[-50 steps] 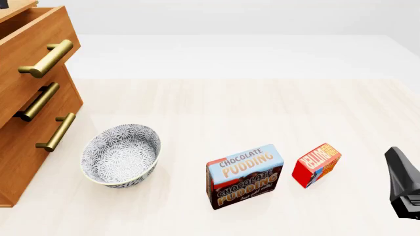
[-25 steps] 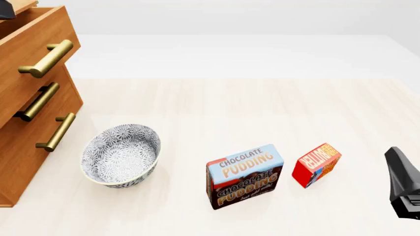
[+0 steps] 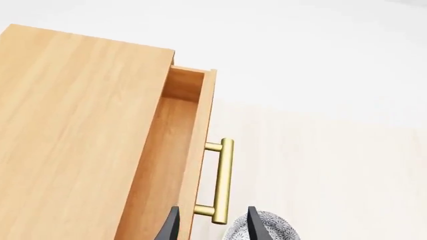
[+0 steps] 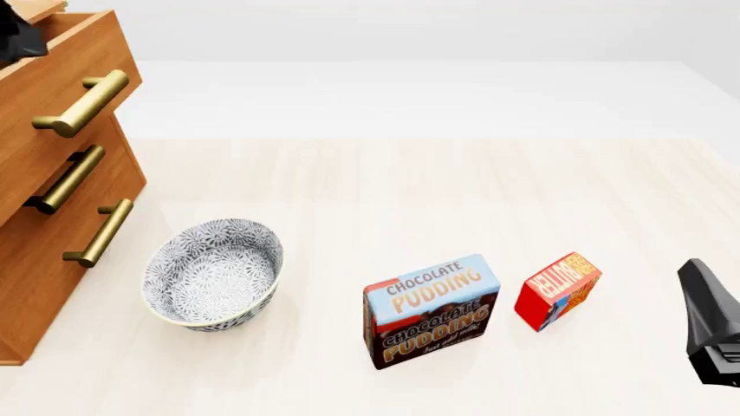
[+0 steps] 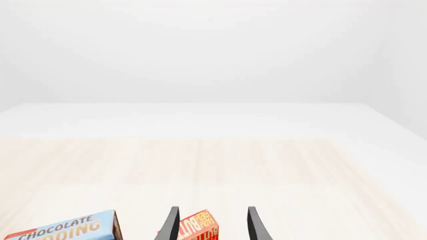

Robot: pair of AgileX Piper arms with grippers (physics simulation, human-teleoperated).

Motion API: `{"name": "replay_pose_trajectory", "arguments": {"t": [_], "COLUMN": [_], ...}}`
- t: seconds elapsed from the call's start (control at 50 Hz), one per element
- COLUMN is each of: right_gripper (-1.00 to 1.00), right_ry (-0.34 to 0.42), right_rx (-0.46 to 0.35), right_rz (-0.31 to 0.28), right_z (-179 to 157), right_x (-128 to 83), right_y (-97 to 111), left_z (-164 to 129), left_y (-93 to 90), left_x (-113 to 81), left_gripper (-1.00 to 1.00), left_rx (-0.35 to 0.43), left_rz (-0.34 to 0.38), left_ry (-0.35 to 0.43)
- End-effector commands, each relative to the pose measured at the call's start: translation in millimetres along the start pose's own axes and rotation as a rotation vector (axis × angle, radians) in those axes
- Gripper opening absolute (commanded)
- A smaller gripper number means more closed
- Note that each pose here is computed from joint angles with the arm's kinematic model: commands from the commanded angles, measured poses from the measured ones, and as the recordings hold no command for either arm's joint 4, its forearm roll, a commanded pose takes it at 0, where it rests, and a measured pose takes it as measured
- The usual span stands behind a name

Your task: Put the butter at the back in the top drawer of the cabinet and close it.

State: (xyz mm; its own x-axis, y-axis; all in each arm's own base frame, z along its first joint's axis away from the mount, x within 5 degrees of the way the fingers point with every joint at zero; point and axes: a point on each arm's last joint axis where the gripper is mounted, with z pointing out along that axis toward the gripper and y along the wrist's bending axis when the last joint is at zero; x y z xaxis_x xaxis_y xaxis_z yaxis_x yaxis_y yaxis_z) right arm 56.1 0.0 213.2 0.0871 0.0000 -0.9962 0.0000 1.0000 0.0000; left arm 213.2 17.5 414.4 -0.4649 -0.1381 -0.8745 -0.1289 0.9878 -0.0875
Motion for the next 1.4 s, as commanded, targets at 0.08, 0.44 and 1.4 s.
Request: {"name": "replay_pose_trajectory", "arguments": {"t": [0.08,0.44,1.4], "right_gripper": [1.0,1.0,1.0], "right_ry": [0.0,0.0,0.0], "right_rx": [0.0,0.0,0.0], "right_rz": [0.0,0.0,0.0], "right_z": [0.0,0.0,0.0], "right_x": [0.0,0.0,0.0], "right_y": [0.0,0.0,0.0], "left_z": [7.6,12.7,44.0], "left_y": [2.4,7.6,13.8], "left_x": [4.0,7.8,28.0], "left_gripper": [1.0,1.0,1.0], "left_rx": [-0.009,-0.028,-0.044], "left_rz": [-0.008,-0.016,-0.063], "left_ry": [0.008,0.008,0.034]}}
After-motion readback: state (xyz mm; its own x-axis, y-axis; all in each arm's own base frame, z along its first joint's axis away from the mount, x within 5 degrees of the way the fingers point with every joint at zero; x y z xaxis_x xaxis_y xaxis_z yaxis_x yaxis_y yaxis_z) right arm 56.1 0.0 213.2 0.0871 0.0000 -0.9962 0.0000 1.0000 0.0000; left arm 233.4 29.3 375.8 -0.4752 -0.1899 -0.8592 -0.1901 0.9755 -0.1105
